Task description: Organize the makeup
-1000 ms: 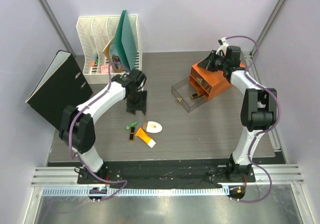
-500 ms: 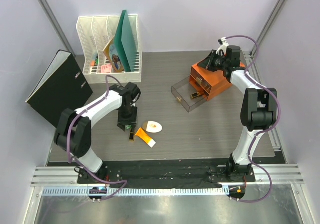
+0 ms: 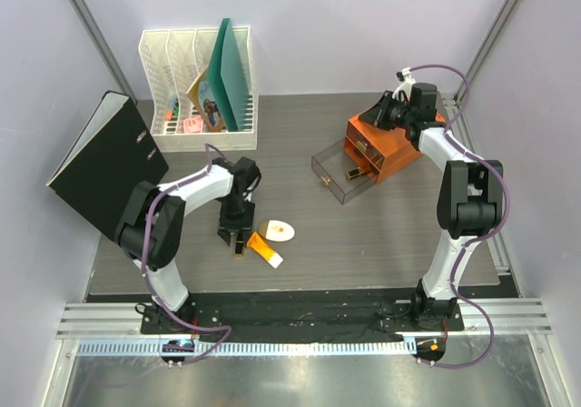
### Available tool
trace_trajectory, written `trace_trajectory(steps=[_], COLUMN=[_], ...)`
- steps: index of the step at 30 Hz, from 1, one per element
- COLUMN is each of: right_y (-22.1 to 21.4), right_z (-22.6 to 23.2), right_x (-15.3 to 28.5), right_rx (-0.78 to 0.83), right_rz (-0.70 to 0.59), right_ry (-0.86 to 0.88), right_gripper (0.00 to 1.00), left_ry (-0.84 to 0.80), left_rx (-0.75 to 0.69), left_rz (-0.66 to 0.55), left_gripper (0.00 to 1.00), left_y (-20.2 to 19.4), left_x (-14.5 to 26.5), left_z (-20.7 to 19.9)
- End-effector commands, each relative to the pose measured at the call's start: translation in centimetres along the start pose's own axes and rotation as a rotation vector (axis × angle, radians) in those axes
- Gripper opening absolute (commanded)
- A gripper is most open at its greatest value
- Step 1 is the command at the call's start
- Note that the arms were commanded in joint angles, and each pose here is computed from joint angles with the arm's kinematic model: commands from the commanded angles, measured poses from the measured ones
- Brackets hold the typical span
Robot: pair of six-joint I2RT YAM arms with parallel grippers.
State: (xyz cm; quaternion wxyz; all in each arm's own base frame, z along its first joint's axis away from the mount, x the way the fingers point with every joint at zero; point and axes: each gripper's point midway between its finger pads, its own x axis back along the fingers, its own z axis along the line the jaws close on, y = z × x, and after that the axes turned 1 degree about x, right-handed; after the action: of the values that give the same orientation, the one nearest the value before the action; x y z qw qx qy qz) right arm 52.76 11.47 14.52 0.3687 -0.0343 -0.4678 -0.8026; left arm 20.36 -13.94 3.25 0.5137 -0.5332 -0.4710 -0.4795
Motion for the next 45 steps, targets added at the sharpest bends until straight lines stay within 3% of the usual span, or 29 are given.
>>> trace_trajectory(steps=[1, 7, 11, 14, 17, 21, 27, 33, 38, 43, 45], right_y=[-18.9, -19.0, -18.9, -18.9, -18.9, -18.9, -18.8, -18.9, -18.8, -19.0, -18.9], right_z=[-7.3, -7.4, -7.3, -7.4, -7.4, -7.4, -7.5, -7.5, -7.5, -7.4, -7.4], right_x=[2.7, 2.7, 2.7, 2.6, 2.6, 2.6, 2.6, 2.6, 2.6, 2.6, 2.6], right_rx=[-0.273, -0.270, -0.271, -0.271, -0.271, -0.272, -0.272, -0.271, -0.271, -0.273, -0.272], right_rz=[0.543, 0.543, 0.542, 0.542, 0.542, 0.541, 0.541, 0.542, 0.540, 0.543, 0.543], right_ry=[-0.295, -0.294, -0.293, -0.294, -0.296, -0.296, -0.296, -0.296, -0.296, -0.295, -0.294], right_gripper=[0.01, 0.01, 0.01, 0.01, 0.01, 0.01, 0.01, 0.01, 0.01, 0.01, 0.01], left_ry=[-0.029, -0.019, -0.029, -0.053, -0.098, -0.263, -0.562, -0.790, -0.882, -0.934, -0.939], left_rx=[-0.044, -0.057, -0.063, -0.076, -0.086, -0.105, -0.110, -0.212, -0.265, -0.239, -0.237], left_rz=[-0.024, -0.024, -0.035, -0.089, -0.169, -0.314, -0.432, -0.467, -0.447, -0.422, -0.413], left_gripper=[0.46, 0.38, 0.17, 0.08, 0.05, 0.04, 0.04, 0.03, 0.04, 0.14, 0.26], left_y=[1.3, 1.6, 2.0, 2.9, 4.4, 7.5, 12.4, 16.0, 16.9, 18.2, 18.3], left_x=[0.0, -0.4, -0.1, 1.6, 4.6, 10.0, 15.0, 17.5, 18.1, 16.4, 15.8], left_z=[-1.0, -0.9, -1.2, -1.7, -2.7, -6.4, -13.8, -22.6, -28.0, -30.3, -30.7])
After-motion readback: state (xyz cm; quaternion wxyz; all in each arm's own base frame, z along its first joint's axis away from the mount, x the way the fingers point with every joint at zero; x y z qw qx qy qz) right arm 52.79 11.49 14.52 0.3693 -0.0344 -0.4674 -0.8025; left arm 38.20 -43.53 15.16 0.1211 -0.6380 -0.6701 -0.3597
